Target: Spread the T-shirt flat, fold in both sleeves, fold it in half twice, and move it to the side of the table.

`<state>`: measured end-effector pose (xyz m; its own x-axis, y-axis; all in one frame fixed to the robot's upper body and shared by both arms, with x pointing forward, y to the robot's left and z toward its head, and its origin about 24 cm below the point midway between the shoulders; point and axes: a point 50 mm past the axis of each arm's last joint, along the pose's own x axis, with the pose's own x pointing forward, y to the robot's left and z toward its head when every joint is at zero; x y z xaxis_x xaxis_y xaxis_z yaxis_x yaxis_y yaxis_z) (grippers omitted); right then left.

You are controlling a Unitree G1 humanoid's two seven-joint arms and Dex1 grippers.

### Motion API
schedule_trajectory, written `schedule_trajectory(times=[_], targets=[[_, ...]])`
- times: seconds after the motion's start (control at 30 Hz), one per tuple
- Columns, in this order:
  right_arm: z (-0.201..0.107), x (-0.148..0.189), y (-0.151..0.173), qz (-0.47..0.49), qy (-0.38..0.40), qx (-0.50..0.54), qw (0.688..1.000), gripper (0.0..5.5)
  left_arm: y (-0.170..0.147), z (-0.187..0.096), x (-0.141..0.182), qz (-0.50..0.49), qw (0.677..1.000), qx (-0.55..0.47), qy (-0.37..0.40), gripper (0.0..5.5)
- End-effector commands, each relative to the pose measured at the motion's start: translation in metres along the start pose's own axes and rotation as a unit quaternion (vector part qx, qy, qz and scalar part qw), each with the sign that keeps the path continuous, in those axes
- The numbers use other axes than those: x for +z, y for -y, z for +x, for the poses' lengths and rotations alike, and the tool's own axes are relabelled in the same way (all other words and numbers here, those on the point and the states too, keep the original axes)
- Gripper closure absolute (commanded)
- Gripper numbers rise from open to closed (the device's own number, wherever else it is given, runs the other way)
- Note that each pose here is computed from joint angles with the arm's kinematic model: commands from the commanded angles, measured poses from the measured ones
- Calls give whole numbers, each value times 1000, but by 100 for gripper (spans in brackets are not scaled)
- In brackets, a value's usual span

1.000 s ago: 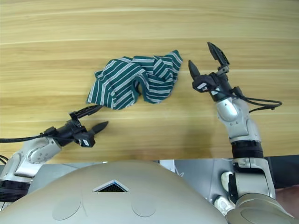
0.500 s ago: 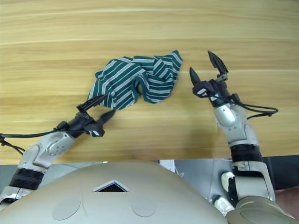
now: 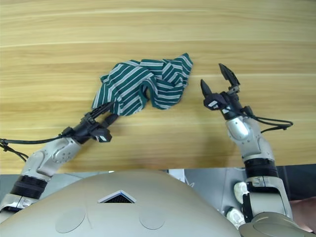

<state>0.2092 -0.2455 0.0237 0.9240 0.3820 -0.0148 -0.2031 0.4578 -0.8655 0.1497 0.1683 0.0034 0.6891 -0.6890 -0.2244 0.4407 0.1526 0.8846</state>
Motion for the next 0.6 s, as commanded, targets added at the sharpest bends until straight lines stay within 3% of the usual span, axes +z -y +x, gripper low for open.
schedule_trajectory(times=[0.03,0.17,0.27,0.43,0.6], targets=[[0,1,2,-11,6,8,1000,176,11,-3,-6,1,999,-35,-23,382],[-5,-1,-2,-12,3,32,999,176,9,2,0,-3,1000,-11,-3,438],[-16,7,-23,-16,24,140,990,176,6,6,4,-8,1000,13,18,470],[-49,27,-45,-46,65,328,941,176,-10,13,3,-20,997,74,19,547],[-44,38,-50,-53,87,364,926,176,-31,19,2,-19,988,155,18,549]])
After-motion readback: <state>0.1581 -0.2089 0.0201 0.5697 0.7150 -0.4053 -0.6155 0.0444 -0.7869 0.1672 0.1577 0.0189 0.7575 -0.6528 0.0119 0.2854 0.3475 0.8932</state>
